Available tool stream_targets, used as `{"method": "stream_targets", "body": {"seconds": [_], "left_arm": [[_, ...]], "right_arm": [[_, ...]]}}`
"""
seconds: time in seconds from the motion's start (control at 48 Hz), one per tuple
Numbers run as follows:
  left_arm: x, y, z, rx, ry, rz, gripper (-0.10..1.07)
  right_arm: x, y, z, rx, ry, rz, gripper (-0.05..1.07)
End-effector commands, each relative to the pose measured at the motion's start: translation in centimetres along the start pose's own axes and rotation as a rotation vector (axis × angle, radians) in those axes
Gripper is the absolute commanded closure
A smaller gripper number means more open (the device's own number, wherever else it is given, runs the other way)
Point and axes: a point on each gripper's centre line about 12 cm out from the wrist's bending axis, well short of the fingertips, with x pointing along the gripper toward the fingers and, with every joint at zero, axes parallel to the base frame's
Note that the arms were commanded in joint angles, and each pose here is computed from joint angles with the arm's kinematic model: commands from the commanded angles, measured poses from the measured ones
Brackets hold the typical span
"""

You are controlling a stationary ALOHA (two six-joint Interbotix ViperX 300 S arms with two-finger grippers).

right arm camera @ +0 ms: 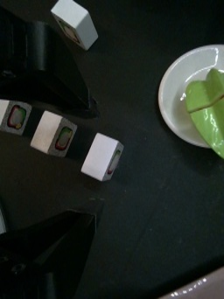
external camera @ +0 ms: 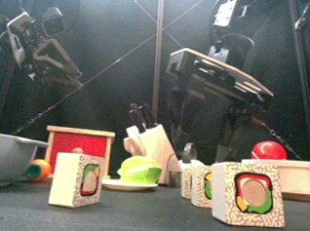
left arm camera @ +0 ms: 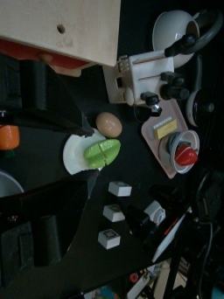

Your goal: Grab white sushi piece

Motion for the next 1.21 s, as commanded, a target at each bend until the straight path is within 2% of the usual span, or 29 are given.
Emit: {"method": "stream_targets", "body": {"seconds": [0.0,0.375,0.875,1.188], "left_arm": [[0.1,0.0,0.5,0.001,-0.015,-0.001,0.21],[0.1,-0.1,0.6,0.001,-0.017,-0.001,0.21],[0.1,-0.1,0.6,0.002,-0.017,-0.003,0.21],[0.1,-0.1,0.5,0.002,-0.014,-0.002,0.21]], "right_arm": [[-0.7,0.8,0.7,0.026,-0.002,0.029,0.02],[0.5,0.5,1.5,0.06,0.008,0.013,0.02],[1.7,0.2,0.6,0.083,0.053,0.003,0.02],[1.9,0.3,0.6,0.085,0.054,0.015,0.02]]}}
